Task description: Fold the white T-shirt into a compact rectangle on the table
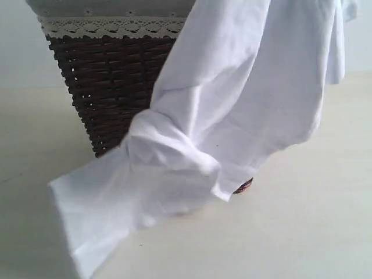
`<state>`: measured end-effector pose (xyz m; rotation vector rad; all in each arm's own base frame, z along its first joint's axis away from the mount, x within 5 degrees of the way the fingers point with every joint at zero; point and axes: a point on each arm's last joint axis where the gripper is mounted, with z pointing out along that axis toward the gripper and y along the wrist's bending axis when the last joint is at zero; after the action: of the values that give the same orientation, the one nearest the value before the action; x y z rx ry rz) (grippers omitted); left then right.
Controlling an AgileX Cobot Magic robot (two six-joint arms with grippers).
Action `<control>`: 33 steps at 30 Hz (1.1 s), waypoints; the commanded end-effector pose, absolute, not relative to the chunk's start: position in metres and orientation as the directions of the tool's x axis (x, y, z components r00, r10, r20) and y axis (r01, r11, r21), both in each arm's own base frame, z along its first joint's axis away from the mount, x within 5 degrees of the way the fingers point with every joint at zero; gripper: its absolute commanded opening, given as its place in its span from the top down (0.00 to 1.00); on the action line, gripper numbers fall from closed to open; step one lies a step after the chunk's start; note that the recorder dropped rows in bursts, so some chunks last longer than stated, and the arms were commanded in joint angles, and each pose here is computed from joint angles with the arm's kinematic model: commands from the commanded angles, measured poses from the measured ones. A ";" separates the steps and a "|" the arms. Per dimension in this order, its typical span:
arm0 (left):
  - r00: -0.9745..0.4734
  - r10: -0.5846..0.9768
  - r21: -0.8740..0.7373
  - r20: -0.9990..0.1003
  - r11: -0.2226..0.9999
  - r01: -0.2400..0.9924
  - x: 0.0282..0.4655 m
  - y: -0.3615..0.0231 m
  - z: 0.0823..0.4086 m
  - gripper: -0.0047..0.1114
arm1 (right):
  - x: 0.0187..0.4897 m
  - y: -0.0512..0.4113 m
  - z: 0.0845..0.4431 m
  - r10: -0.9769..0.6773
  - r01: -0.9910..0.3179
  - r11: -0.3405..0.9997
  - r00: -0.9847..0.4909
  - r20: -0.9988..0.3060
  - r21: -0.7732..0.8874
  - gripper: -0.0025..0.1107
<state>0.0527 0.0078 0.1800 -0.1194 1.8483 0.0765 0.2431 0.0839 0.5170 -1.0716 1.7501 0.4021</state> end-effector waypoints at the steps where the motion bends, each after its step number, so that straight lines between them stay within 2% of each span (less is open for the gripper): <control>1: -0.263 -0.039 -0.007 -0.964 0.992 -0.124 0.053 0.008 0.181 0.96 | 0.254 0.088 0.473 -0.459 -0.837 0.544 -0.239 -0.856 -0.059 0.98; 2: -0.263 -0.039 -0.007 -0.964 0.992 -0.124 0.053 0.008 0.181 0.96 | 0.252 0.091 0.450 -0.451 -0.858 0.513 -0.281 -0.847 0.011 0.98; 6: -0.263 -0.039 -0.007 -0.964 0.992 -0.124 0.053 0.008 0.181 0.96 | 0.246 0.098 0.396 -0.446 -0.899 0.417 -0.329 -0.832 0.132 0.98; 10: -0.263 -0.039 -0.007 -0.964 0.992 -0.124 0.053 0.008 0.181 0.96 | 0.246 0.105 0.347 -0.417 -0.945 0.281 -0.276 -0.866 0.166 0.98; 13: -0.263 -0.039 -0.007 -0.964 0.992 -0.124 0.053 0.008 0.181 0.96 | 0.256 0.111 0.326 -0.339 -0.965 0.224 -0.210 -0.917 0.138 0.98; 17: -0.263 -0.039 -0.007 -0.964 0.992 -0.124 0.053 0.008 0.181 0.96 | 0.300 0.115 0.312 -0.110 -0.920 0.377 -0.157 -0.981 0.105 0.98; 19: -0.263 -0.039 -0.007 -0.964 0.992 -0.124 0.053 0.008 0.181 0.96 | 0.320 0.113 0.301 -0.058 -0.883 0.460 -0.135 -0.989 0.093 0.98; 21: -0.263 -0.039 -0.007 -0.964 0.992 -0.124 0.053 0.008 0.181 0.96 | 0.331 0.114 0.289 -0.121 -0.885 0.466 -0.070 -0.990 0.005 0.98; 23: -0.263 -0.039 -0.007 -0.964 0.992 -0.124 0.053 0.008 0.181 0.96 | 0.341 0.121 0.285 -0.144 -0.883 0.469 -0.060 -0.988 -0.015 0.98; 26: -0.263 -0.039 -0.007 -0.964 0.992 -0.124 0.053 0.008 0.181 0.96 | 0.337 0.142 0.291 -0.152 -0.907 0.417 -0.016 -0.988 -0.050 0.98; 29: -0.263 -0.039 -0.007 -0.964 0.992 -0.124 0.053 0.008 0.181 0.96 | 0.338 0.167 0.302 -0.195 -0.893 0.436 0.025 -0.980 -0.110 0.98; 33: -0.263 -0.039 -0.007 -0.964 0.992 -0.124 0.053 0.008 0.181 0.96 | 0.365 0.182 0.307 -0.338 -0.732 0.644 -0.009 -0.941 -0.225 0.98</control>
<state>0.0527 0.0078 0.1800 -0.1194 1.8483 0.0765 0.3458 0.1791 0.3035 -1.0101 1.5372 0.5696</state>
